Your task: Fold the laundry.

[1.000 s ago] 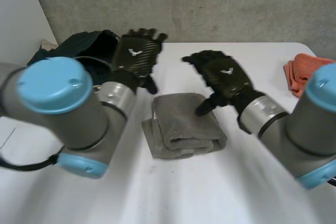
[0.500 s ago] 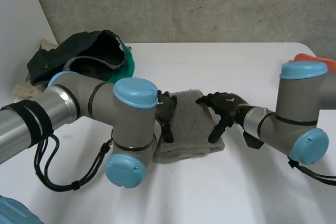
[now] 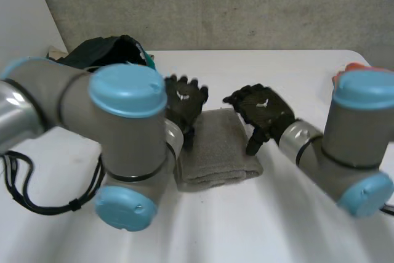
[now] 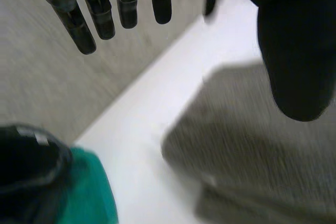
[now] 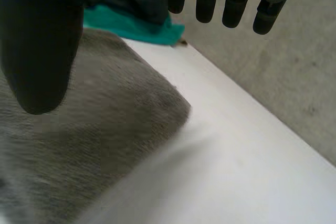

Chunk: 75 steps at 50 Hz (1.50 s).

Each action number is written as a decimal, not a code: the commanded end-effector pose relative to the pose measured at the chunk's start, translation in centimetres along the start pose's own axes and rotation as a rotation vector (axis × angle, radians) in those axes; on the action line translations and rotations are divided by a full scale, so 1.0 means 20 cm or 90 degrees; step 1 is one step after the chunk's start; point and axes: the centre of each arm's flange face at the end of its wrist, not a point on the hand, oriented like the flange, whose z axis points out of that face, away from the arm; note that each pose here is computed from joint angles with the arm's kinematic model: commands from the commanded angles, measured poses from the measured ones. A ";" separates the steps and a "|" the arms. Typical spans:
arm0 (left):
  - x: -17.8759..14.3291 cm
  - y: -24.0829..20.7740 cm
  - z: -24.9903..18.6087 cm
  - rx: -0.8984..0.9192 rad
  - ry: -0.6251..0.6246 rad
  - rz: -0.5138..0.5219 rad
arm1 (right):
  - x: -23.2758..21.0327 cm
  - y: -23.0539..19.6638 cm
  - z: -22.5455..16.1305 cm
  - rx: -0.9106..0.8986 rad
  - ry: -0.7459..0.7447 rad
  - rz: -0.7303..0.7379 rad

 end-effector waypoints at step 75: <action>-0.02 -0.30 -0.22 0.225 0.223 -0.106 | 1.62 0.05 0.20 0.304 0.416 -0.119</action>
